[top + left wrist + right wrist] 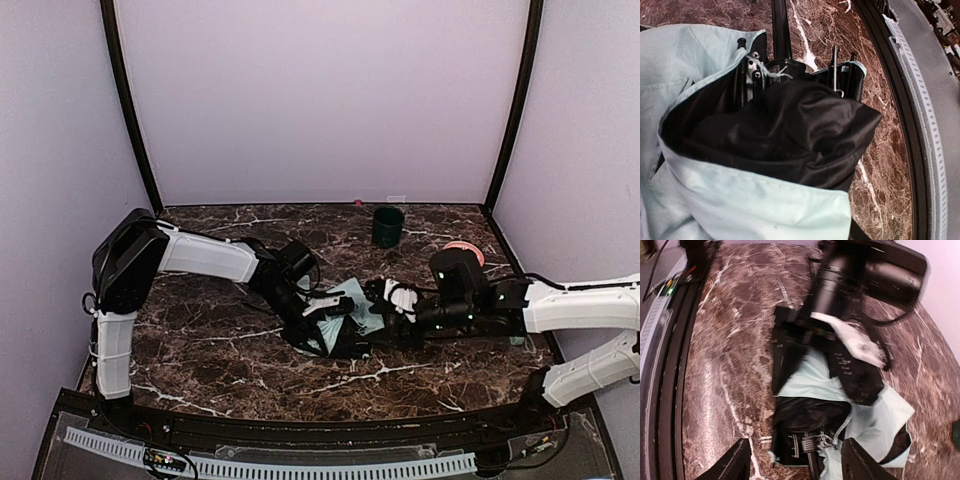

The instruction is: Put away the umbrella

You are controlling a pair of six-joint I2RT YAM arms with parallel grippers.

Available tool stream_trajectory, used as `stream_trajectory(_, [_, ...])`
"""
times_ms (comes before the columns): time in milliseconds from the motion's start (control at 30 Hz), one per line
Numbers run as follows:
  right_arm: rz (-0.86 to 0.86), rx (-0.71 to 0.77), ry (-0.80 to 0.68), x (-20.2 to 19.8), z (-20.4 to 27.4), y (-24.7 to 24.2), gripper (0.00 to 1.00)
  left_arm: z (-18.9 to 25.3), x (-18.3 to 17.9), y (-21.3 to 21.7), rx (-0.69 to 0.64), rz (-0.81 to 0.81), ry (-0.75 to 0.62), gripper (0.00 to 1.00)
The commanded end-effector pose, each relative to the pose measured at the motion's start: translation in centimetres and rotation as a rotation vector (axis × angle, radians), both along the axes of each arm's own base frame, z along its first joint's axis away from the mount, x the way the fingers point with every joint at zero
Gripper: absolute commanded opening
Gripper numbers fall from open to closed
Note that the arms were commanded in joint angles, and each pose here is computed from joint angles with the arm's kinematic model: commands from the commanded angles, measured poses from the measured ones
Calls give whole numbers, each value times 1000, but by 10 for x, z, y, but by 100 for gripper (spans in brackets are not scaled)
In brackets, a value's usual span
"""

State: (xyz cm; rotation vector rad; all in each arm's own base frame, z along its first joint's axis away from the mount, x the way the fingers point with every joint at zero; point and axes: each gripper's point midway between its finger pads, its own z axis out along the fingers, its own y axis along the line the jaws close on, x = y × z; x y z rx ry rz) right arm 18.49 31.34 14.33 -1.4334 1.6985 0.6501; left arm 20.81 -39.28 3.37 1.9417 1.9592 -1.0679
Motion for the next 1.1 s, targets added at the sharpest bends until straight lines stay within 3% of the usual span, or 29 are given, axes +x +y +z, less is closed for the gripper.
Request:
stream_trajectory(0, [76, -8, -388, -8, 5, 21, 66, -26, -36, 39, 212, 73, 339, 17])
stream_trajectory(100, [130, -87, -510, -14, -8, 38, 71, -28, -36, 39, 230, 75, 364, 13])
stream_trajectory(233, [165, -219, -587, -6, -31, 53, 86, -30, -35, 41, 255, 77, 370, 13])
stream_trajectory(800, [191, -368, -559, 20, -98, 51, 87, -24, -37, 41, 225, 36, 369, 15])
stream_trajectory(900, [195, -380, -513, 21, -106, 51, 77, -23, -38, 41, 219, 30, 371, 15])
stream_trajectory(967, [191, -385, -479, 21, -109, 51, 57, -20, -37, 38, 205, 23, 369, 16])
stream_trajectory(1000, [187, -388, -469, 22, -110, 49, 42, -17, -36, 37, 193, 20, 367, 18])
stream_trajectory(1067, [182, -389, -454, 21, -110, 45, 29, -12, -30, 33, 169, 27, 342, 24])
